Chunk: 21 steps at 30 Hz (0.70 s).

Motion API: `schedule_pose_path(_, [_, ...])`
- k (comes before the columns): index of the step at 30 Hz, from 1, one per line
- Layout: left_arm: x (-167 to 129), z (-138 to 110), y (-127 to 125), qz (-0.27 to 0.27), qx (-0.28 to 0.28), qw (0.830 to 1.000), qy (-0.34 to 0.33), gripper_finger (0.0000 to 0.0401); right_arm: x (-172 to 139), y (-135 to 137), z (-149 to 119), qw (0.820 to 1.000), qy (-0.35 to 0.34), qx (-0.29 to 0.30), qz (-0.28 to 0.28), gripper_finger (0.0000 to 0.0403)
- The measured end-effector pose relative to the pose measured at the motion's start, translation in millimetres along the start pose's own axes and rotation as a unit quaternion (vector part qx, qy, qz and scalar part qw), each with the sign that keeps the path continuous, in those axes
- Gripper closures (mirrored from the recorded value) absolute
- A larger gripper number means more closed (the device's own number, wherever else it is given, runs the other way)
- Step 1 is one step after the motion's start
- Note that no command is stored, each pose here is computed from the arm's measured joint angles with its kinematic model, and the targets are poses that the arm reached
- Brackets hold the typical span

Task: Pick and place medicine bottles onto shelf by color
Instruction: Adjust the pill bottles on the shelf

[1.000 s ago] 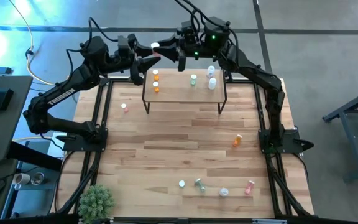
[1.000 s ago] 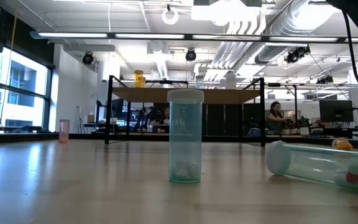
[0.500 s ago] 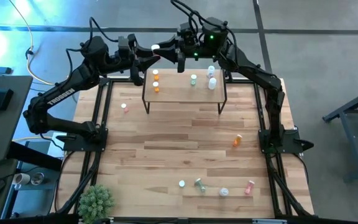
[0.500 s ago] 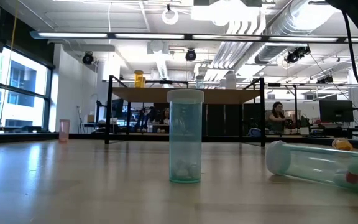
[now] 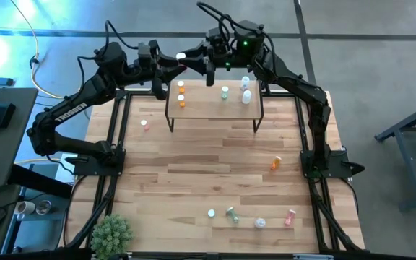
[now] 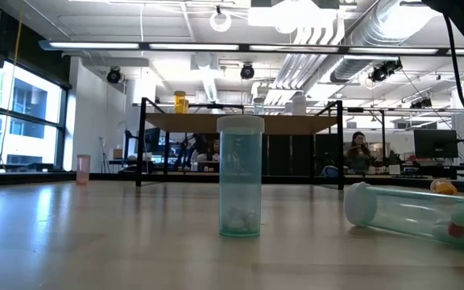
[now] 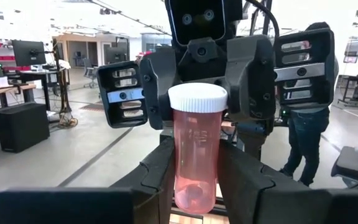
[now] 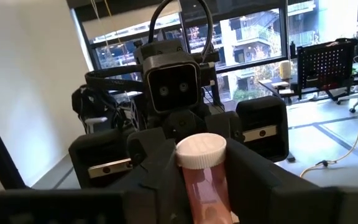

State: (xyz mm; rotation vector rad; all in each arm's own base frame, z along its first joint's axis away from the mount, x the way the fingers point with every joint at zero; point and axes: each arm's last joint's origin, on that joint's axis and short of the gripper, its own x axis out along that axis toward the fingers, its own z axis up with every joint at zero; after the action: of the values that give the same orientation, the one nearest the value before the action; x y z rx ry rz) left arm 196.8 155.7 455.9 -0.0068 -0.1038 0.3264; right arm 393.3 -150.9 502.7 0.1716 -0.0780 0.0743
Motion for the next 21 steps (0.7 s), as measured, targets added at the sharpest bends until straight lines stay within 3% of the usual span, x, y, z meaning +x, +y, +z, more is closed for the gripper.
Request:
schedule_pose_path(9, [0,-3,2,0.019,0.002,1.0,0.014,0.0306,-2,-4,-4,1.0,0.022,-0.007,-0.005,0.0209])
schedule_pose_path(21, [-1,-9,5,0.076,0.034,0.995,0.045,0.0306,-15,-28,-12,0.996,0.081,0.006,-0.044,0.0201])
